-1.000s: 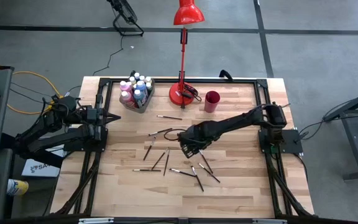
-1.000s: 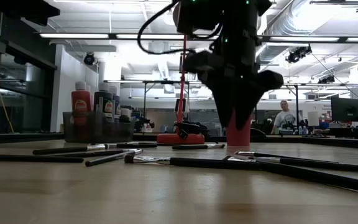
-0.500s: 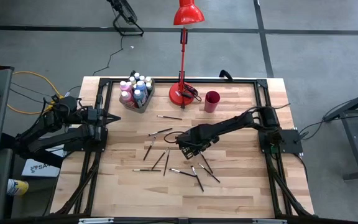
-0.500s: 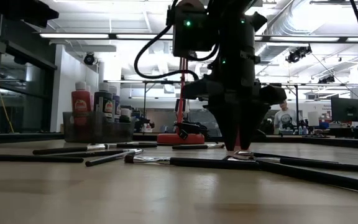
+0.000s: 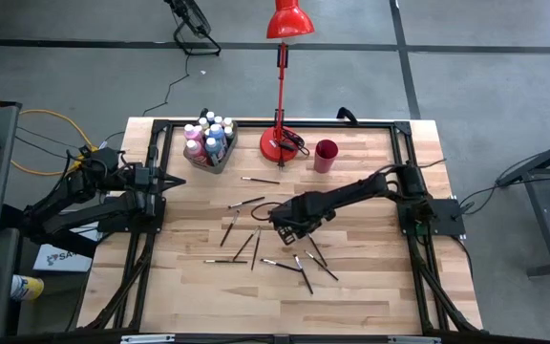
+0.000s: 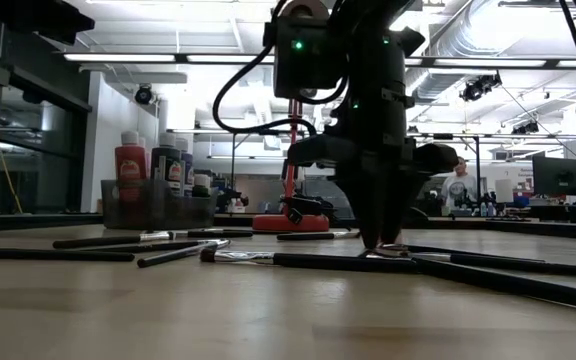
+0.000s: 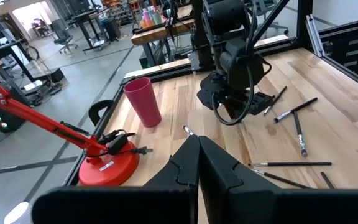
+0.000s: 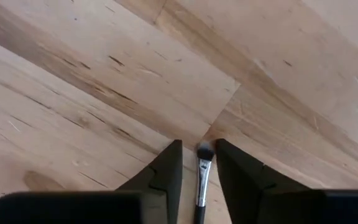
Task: Pick & Place Paint Supplies
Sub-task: Put the paint brush into the cup
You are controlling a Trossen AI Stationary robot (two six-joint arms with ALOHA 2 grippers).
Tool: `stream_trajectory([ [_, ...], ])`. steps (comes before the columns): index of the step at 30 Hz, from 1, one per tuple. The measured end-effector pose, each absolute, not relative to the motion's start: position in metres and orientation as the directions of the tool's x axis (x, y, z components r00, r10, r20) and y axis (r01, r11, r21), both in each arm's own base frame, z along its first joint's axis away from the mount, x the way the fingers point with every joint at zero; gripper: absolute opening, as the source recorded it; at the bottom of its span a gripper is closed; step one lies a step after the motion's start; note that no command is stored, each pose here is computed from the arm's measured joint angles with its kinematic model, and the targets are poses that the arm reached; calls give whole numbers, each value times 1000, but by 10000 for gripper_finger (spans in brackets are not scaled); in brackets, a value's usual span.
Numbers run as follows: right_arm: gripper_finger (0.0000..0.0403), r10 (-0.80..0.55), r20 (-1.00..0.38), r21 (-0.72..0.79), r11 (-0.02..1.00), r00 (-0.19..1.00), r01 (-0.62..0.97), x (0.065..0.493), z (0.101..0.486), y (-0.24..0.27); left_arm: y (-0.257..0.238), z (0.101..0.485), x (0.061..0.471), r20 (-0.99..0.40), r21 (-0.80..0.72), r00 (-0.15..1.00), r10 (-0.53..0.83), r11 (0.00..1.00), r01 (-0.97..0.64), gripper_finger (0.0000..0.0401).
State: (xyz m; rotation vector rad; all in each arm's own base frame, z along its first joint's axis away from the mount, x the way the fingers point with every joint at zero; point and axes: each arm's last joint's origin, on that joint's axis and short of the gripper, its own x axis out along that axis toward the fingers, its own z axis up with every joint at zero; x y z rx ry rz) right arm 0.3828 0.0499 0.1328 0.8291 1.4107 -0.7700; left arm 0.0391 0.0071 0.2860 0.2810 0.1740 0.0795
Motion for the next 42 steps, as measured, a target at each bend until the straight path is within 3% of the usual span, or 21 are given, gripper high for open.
stream_trajectory([
  [8, 11, 14, -1000, 24, 486, 20, 874, 382, 132, 54, 7, 286, 39, -160, 282, 982, 102, 958, -53, 0],
  [17, 4, -18, -999, 24, 432, 35, 901, 377, 144, 51, 7, 287, 39, -153, 284, 983, 103, 957, -56, 0],
  [22, 4, -89, -995, 5, 404, 44, 915, 366, 178, 41, 7, 287, 39, -152, 286, 983, 105, 957, -57, 0],
  [27, 4, -252, -961, 18, 351, 113, 936, 347, 226, 21, 7, 287, 39, -153, 287, 982, 111, 956, -64, 0],
  [31, 4, -472, -856, 81, 286, 214, 955, 325, 274, 1, 7, 287, 39, -153, 287, 982, 112, 956, -64, 0],
  [35, 4, -722, -642, 131, 229, 259, 964, 304, 315, -19, 7, 287, 39, -153, 287, 982, 112, 956, -64, 0],
  [38, 4, -861, -461, 102, 189, 215, 977, 292, 337, -35, 8, 287, 39, -153, 288, 981, 117, 955, -69, 0],
  [42, 4, -941, -317, 47, 107, 117, 993, 290, 348, -57, 8, 287, 39, -154, 287, 981, 117, 955, -69, 0],
])
